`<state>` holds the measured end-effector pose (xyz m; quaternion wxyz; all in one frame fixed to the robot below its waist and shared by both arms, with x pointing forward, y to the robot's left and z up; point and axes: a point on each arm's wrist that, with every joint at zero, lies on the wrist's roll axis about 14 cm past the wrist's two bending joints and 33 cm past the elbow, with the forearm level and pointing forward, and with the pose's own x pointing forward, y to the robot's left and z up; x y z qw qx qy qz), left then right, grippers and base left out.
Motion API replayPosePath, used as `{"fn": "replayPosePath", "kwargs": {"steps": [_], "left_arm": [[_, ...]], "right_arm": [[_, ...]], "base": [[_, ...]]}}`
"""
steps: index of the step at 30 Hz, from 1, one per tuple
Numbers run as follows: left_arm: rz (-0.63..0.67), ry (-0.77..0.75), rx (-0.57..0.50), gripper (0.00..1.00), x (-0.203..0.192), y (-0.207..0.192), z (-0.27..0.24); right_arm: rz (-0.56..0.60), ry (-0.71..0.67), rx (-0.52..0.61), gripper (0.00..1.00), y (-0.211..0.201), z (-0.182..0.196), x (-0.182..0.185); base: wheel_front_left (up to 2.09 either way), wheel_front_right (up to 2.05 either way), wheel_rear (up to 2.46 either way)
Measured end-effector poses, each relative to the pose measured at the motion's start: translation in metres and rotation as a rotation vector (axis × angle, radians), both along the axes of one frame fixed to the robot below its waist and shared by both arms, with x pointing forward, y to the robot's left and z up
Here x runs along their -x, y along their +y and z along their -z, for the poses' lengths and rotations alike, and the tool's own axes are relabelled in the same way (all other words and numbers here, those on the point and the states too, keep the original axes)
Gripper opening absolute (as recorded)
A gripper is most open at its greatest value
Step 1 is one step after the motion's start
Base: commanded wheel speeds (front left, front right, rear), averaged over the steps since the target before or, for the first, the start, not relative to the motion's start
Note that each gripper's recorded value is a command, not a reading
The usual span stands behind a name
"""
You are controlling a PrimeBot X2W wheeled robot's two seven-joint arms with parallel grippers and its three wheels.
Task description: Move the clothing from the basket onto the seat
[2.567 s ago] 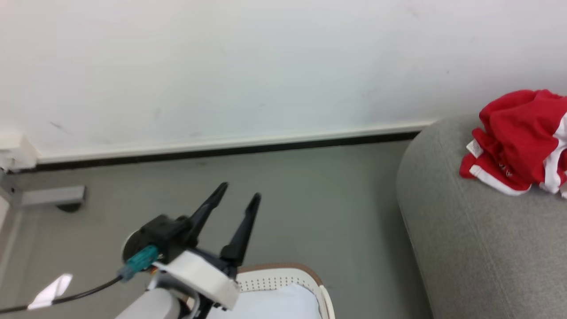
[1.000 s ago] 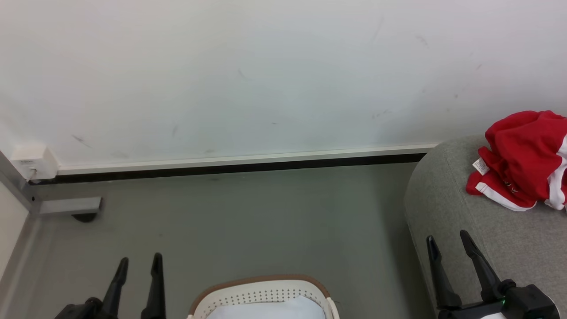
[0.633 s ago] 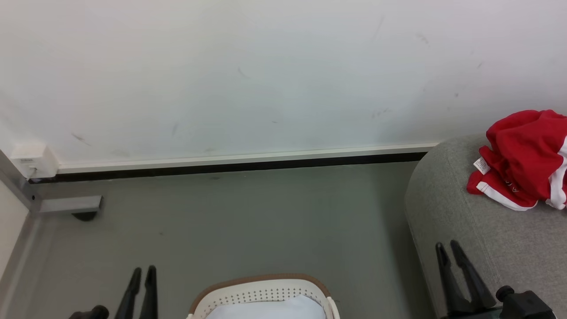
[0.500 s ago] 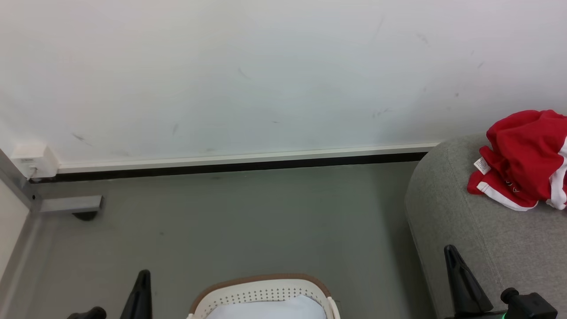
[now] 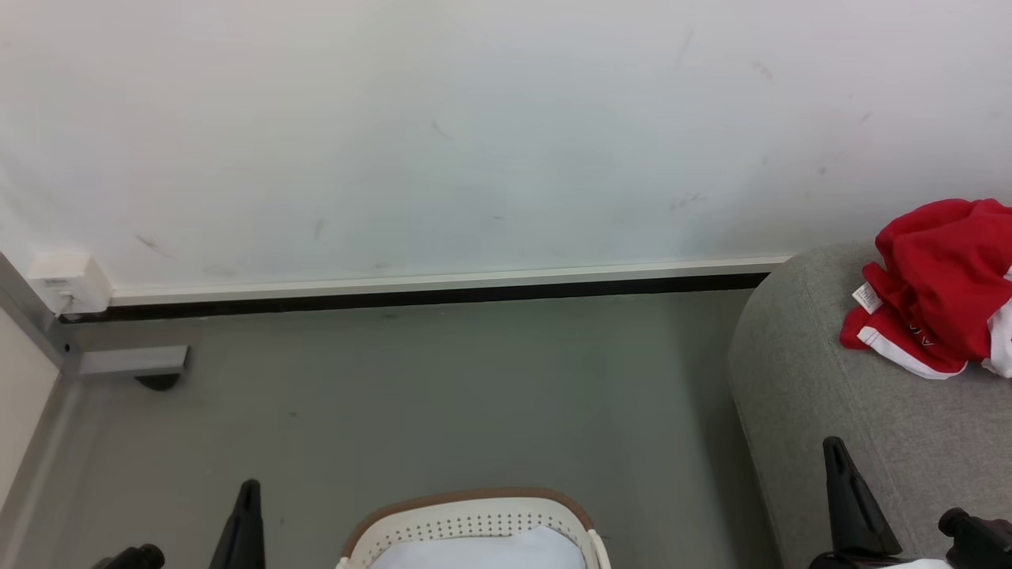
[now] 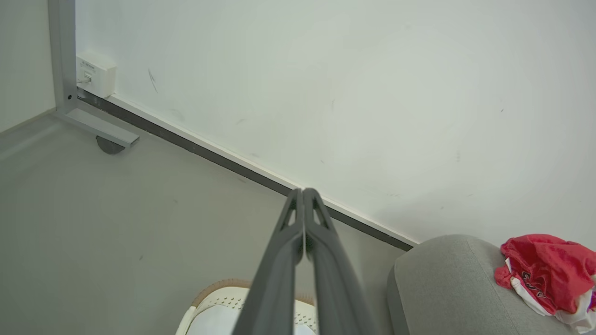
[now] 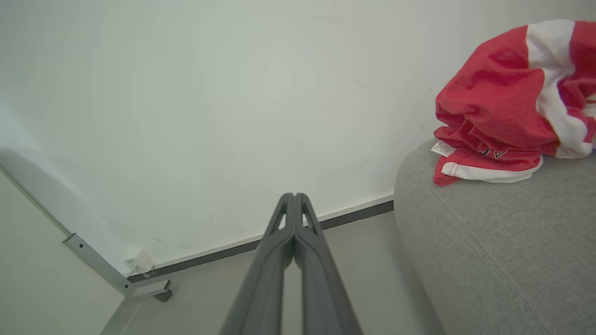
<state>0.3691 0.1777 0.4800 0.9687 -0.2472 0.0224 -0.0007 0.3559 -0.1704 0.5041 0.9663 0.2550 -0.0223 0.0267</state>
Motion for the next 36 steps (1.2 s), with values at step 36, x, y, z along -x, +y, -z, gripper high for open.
{"fn": "replayPosePath", "kwargs": {"steps": [36], "left_arm": [[-0.052, 0.043, 0.471, 0.0, -0.01, 0.01, -0.002]], "right_arm": [[0.047, 0.067, -0.468, 0.0, -0.02, 0.005, -0.013]], "base": [[0.0, 0.0, 0.0]]}}
